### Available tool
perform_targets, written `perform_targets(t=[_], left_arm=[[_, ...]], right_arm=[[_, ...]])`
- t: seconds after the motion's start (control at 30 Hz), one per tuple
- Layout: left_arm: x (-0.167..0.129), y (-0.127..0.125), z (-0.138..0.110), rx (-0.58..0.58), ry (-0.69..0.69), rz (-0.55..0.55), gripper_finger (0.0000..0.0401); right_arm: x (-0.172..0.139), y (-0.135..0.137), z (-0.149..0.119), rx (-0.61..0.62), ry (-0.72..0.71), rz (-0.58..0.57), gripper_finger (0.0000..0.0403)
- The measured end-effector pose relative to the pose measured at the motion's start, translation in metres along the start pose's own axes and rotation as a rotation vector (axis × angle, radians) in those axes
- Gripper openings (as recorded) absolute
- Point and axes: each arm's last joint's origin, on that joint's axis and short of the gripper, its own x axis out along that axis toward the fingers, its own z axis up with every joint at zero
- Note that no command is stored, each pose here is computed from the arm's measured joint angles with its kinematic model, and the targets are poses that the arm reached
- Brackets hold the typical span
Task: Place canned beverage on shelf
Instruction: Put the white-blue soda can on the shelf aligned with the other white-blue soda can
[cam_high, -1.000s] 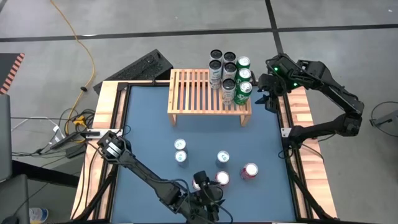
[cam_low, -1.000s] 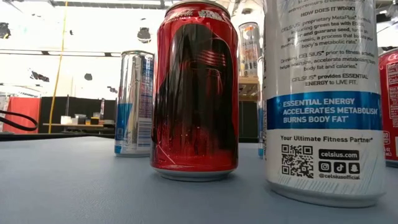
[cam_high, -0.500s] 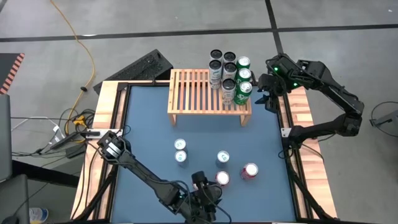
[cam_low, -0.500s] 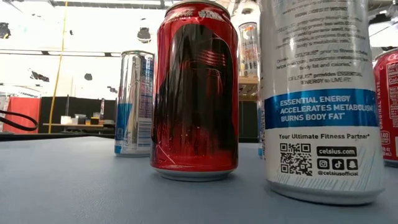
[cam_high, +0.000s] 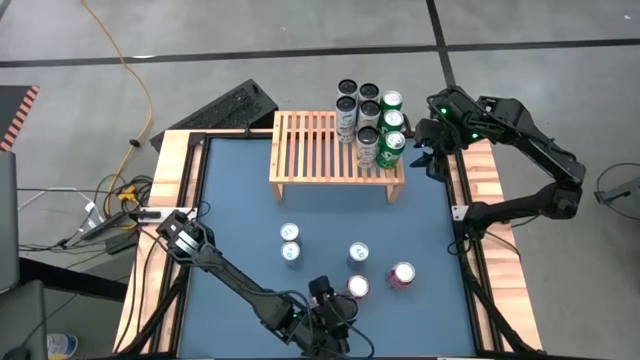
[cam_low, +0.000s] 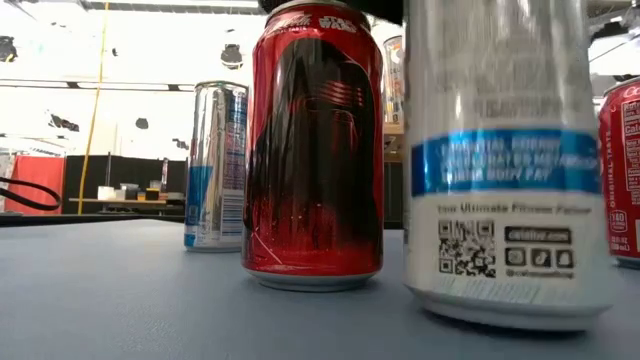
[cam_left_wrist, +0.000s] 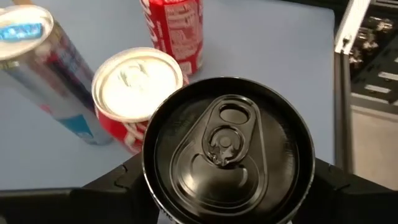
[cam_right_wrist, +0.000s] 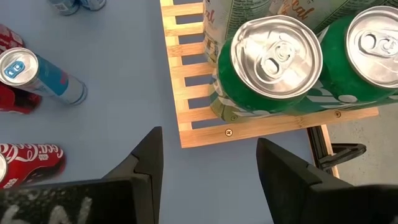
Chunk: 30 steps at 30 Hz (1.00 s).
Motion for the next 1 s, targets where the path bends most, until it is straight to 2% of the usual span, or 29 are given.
perform_targets(t=[0.17, 0.33, 0.47, 0.6, 0.77, 0.9, 1.0], left_arm=[[-0.021, -0.004, 0.010, -0.019, -0.039, -0.016, 0.0238], [-0.054, 0.002, 0.043, 0.003, -0.116, -0.045, 0.0238], [-0.079, 0.016, 0.071, 0.093, -0.114, -0.129, 0.0238], [-0.104, 0.047, 0.106, 0.218, -0.090, -0.229, 0.0238], [-0.125, 0.105, 0.138, 0.373, -0.012, -0.251, 0.0241], [-0.154, 0.147, 0.170, 0.436, -0.090, -0.364, 0.0242], [-0.178, 0.174, 0.187, 0.544, -0.183, -0.418, 0.0243]], right_arm=[[0.000, 0.000, 0.001, -0.002, -0.005, -0.002, 0.0195], [0.000, 0.000, 0.001, -0.004, -0.008, -0.003, 0.0195], [0.000, -0.001, 0.002, -0.005, -0.020, -0.008, 0.0195], [0.000, -0.001, 0.003, 0.009, -0.030, -0.011, 0.0195], [0.000, -0.001, 0.004, 0.056, -0.040, -0.014, 0.0195], [0.000, -0.001, 0.004, 0.097, -0.041, -0.014, 0.0195], [0.000, -0.002, 0.004, 0.136, -0.042, -0.013, 0.0195]])
